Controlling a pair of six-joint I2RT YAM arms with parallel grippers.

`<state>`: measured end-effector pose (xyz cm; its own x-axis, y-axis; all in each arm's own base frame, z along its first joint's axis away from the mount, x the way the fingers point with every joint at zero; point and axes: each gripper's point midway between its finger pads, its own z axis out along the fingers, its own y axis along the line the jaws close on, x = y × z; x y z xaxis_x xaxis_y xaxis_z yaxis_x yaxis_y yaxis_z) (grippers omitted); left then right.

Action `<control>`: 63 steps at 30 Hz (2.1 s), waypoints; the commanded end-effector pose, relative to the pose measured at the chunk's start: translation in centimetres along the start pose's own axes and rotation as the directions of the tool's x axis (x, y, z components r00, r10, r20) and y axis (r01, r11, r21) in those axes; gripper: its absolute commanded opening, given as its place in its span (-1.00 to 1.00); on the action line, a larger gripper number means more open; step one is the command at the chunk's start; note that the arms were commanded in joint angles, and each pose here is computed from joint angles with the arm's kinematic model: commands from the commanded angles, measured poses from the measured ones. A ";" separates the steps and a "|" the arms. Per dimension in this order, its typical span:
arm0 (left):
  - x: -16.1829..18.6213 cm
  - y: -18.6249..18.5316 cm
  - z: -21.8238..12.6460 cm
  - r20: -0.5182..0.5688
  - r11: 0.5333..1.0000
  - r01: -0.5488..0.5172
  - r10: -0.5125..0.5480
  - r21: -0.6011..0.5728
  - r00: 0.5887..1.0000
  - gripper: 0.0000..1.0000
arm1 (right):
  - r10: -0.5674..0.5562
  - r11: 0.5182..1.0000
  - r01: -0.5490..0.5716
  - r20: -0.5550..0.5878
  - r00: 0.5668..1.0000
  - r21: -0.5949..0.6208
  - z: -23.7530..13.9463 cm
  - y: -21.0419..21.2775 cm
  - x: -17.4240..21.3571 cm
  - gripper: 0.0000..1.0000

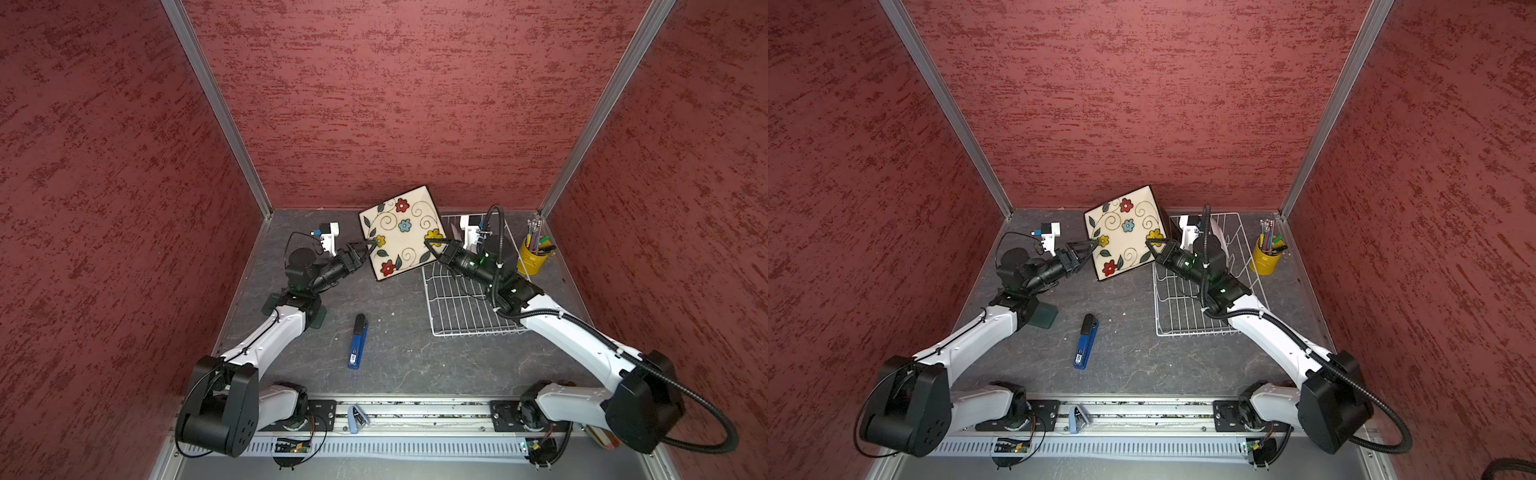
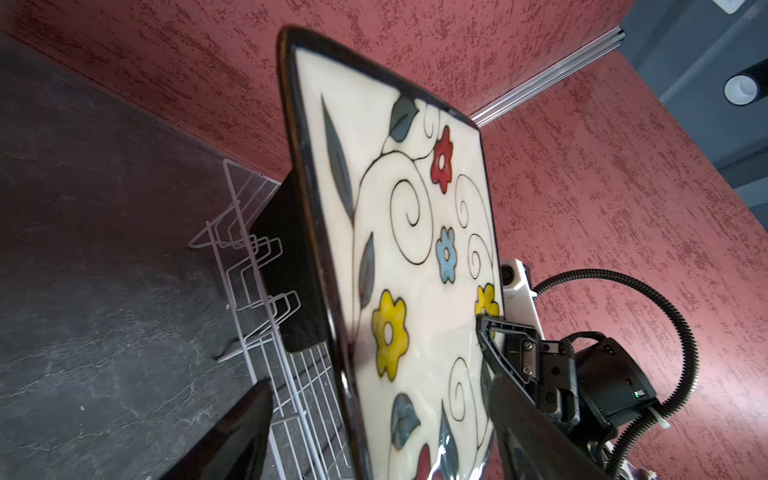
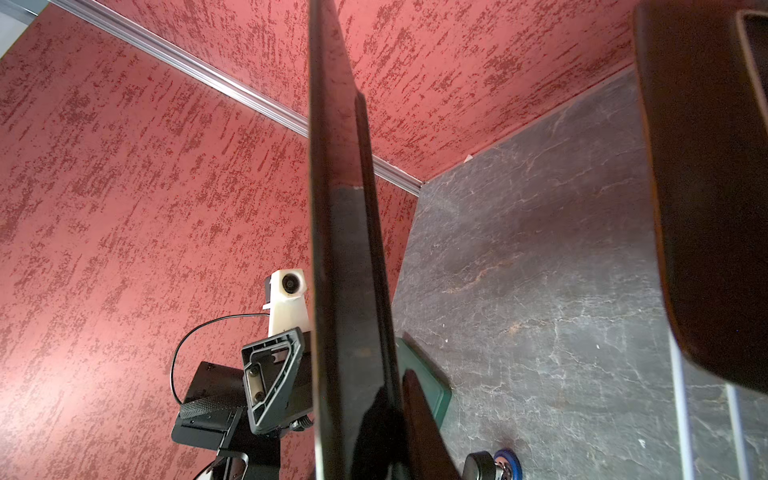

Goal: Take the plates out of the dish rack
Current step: 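Close the left gripper on the plate edge beside the right gripper, then open the right gripper and pull the left gripper back with the flowered plate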

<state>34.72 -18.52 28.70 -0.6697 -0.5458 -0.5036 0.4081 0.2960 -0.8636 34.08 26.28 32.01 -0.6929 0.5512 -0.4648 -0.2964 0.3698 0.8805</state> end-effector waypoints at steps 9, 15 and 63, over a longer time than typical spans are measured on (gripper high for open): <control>-1.6 -1.8 1.1 -0.012 0.997 -0.043 0.044 0.067 0.999 0.26 | -0.056 0.951 0.095 0.138 0.989 -0.294 -2.3 8.6 -3.9 -1.00; -1.8 -1.9 1.4 -0.010 0.996 -0.035 0.036 0.078 0.999 0.04 | -0.054 0.947 0.091 0.126 0.991 -0.308 -2.2 8.7 -3.7 -1.00; -4.7 -2.3 -0.6 0.096 0.984 0.035 -0.052 0.172 0.994 -1.00 | -0.073 0.956 0.099 0.105 0.992 -0.275 -1.3 7.0 -4.1 0.53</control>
<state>36.96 -16.96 29.28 -0.7090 -0.6023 -0.3669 0.3478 0.1540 -0.9248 34.56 26.17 34.94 -0.6726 0.5609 -0.4827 -0.4079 0.2632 0.8743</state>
